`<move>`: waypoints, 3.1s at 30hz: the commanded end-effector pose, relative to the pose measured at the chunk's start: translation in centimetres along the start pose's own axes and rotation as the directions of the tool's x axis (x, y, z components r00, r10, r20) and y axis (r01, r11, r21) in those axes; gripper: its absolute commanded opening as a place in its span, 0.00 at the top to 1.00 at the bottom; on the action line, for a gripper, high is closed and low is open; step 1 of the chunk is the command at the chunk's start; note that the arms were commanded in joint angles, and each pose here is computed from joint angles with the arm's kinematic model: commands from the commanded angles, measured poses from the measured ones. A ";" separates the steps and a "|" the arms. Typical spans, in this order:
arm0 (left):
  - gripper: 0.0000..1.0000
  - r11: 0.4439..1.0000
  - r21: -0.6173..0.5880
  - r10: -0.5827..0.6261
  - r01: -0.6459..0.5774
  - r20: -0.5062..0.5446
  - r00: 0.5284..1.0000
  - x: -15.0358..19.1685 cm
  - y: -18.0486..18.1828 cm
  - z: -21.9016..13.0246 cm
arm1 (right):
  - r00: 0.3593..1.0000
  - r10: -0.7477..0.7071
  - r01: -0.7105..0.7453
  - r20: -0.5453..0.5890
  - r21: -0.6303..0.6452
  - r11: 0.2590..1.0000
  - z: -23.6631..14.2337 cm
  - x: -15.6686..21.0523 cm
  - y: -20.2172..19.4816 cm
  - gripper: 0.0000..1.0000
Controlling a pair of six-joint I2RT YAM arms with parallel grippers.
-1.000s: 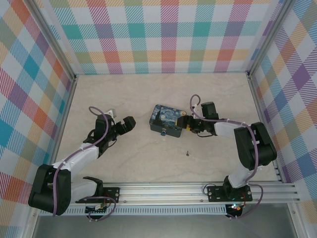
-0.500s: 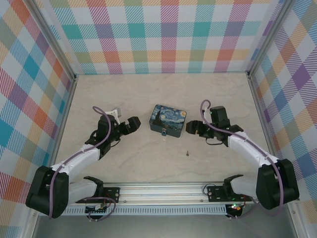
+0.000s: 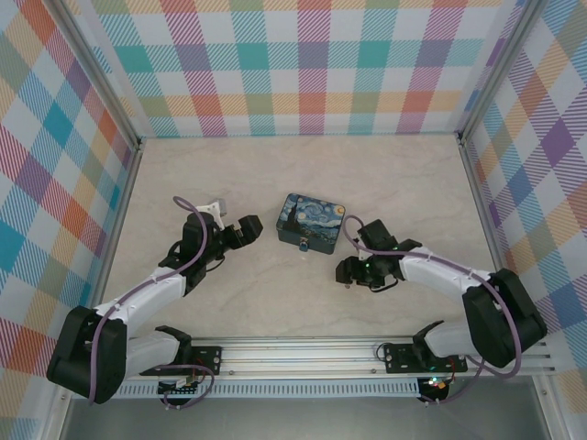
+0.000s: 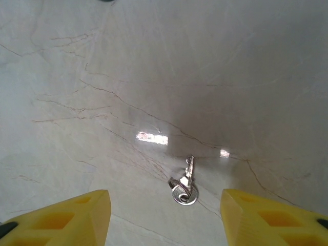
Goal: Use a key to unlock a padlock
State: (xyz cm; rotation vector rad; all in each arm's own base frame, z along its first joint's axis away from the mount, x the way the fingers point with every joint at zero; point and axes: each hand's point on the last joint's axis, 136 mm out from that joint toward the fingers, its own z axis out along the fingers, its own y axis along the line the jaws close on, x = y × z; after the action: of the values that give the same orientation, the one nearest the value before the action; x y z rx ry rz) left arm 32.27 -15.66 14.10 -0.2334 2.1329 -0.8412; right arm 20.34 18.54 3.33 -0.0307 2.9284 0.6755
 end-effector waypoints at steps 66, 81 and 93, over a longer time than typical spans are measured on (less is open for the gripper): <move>0.00 0.999 -0.031 0.037 -0.036 0.031 0.999 0.2 0.8 -0.8 | 0.992 -0.097 0.094 -0.080 -0.032 0.995 1.2 0.8 2.7 0.54; 0.00 0.998 -0.038 0.046 -0.045 0.039 0.998 0.2 1.0 -1.0 | 0.981 -0.113 0.119 -0.160 0.028 0.993 0.0 4.0 1.4 0.57; 0.00 0.998 -0.037 0.045 -0.043 0.045 0.998 0.1 0.9 -1.1 | 0.994 -0.040 0.052 -0.097 0.123 0.991 -0.5 3.2 -0.1 0.48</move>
State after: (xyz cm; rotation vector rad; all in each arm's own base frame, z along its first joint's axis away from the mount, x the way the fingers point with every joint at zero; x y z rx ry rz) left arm 31.76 -14.45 13.47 -0.2498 2.1238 -0.7733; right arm 17.77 18.95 4.43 -0.1737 2.9818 0.5619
